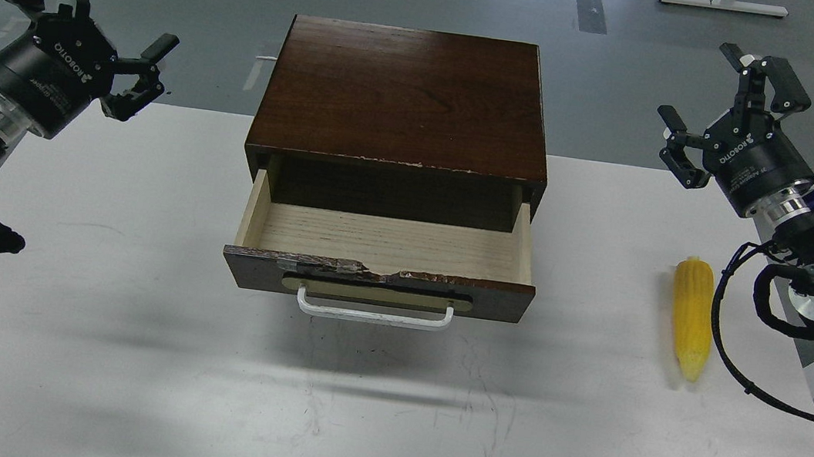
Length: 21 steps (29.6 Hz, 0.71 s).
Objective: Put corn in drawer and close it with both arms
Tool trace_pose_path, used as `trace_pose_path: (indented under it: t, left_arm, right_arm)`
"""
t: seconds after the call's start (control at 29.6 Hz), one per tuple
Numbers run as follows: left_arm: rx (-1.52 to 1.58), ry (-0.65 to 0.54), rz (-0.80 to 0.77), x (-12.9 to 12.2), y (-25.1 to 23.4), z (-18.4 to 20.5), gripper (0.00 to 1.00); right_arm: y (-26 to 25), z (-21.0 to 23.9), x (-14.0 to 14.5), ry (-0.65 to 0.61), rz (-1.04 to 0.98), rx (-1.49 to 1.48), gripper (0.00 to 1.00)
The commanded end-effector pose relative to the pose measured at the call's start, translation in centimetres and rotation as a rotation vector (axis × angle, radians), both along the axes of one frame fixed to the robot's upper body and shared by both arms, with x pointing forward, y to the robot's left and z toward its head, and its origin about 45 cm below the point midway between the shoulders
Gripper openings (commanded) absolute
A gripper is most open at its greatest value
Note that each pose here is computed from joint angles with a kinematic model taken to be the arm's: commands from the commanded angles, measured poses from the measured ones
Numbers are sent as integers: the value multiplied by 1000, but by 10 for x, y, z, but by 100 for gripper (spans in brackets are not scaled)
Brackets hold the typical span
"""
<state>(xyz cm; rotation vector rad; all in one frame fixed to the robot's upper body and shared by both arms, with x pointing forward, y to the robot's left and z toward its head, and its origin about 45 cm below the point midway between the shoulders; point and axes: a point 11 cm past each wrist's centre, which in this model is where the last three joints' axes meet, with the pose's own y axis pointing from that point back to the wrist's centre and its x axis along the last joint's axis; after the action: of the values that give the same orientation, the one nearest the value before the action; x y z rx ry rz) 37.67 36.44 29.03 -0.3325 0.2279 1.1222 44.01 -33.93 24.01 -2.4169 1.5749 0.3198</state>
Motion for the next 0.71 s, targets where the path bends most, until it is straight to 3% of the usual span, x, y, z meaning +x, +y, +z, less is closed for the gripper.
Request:
trace_pose_path:
  t: [0.0,0.47,0.68]
  left_arm:
    - [-7,-1,0,-2,1,-1,98]
    - [-2,-5,-2,-2,2,1,98]
    - [16,-33,-72,-1,6,7,98]
  right_arm:
    - [0,-3,-1,4,-1,-4,100]
    - [-1,0,0,-5,-7,0,100]
    - [-6,8,3,-19,-11,-17,100]
